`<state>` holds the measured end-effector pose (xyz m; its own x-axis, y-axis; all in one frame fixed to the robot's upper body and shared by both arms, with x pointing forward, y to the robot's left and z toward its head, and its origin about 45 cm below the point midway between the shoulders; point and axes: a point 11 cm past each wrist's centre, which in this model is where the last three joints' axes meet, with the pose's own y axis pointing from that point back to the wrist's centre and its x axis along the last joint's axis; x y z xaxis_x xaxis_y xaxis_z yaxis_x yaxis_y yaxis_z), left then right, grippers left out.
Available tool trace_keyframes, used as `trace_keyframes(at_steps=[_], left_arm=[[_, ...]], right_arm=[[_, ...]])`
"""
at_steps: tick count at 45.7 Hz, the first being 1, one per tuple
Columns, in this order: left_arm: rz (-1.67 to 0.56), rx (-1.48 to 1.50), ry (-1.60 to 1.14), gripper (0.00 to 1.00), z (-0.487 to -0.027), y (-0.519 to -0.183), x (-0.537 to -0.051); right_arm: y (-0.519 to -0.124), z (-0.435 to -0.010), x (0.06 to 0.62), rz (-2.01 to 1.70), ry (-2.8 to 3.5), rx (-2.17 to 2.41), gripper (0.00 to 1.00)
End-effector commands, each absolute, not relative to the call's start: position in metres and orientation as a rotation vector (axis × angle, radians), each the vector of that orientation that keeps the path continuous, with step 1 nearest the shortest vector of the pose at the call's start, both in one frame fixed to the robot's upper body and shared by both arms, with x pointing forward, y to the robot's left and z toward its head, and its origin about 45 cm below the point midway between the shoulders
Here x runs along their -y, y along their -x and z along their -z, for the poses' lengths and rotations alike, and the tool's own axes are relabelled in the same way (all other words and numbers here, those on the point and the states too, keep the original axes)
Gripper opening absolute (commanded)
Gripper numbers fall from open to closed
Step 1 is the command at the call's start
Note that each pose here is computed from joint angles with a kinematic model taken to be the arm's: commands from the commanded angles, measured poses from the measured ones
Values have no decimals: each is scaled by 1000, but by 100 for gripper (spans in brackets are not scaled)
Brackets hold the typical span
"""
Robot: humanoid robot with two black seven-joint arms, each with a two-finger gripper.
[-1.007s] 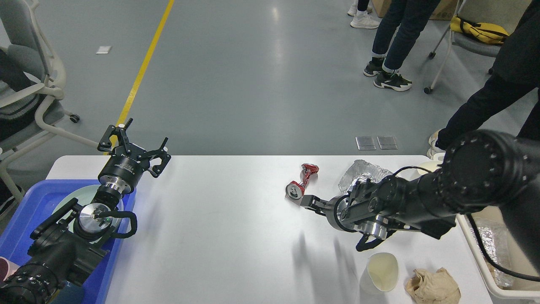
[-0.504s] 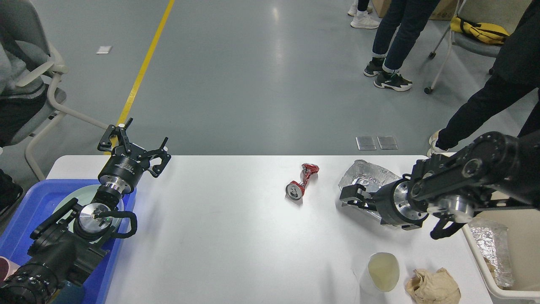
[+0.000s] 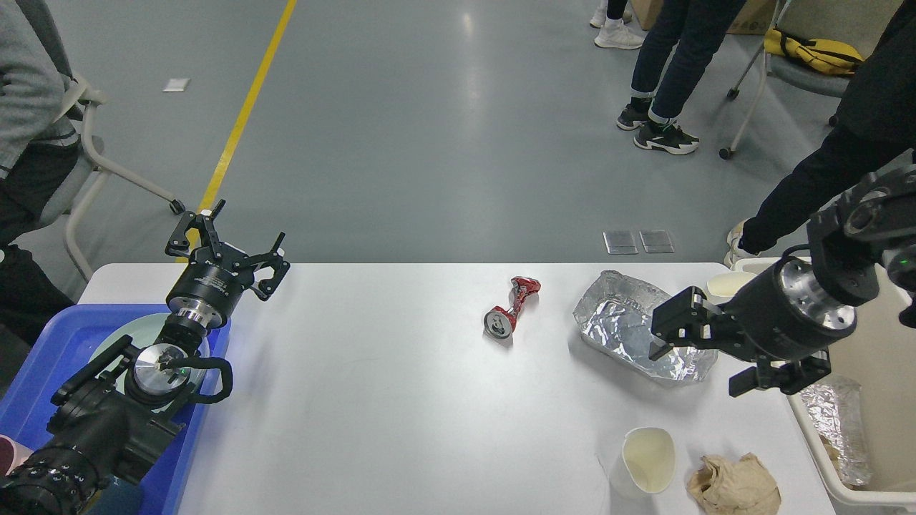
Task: Tidy desktop
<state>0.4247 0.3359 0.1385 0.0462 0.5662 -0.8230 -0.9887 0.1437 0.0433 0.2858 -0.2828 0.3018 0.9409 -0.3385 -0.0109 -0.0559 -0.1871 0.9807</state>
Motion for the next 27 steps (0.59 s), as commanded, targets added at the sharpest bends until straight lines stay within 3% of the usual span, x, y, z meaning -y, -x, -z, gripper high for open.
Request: trace_keyframes(at_steps=[1, 16, 27], left_arm=[[-1326, -825, 657, 96, -138, -425, -336], [-1326, -825, 657, 96, -138, -425, -336], [-1326, -825, 657, 96, -138, -425, -336]], right_arm=[[-279, -297, 295, 278, -1712, 263, 100], [-243, -197, 327, 320, -1566, 377, 100], [-235, -163, 313, 293, -1592, 453, 98]])
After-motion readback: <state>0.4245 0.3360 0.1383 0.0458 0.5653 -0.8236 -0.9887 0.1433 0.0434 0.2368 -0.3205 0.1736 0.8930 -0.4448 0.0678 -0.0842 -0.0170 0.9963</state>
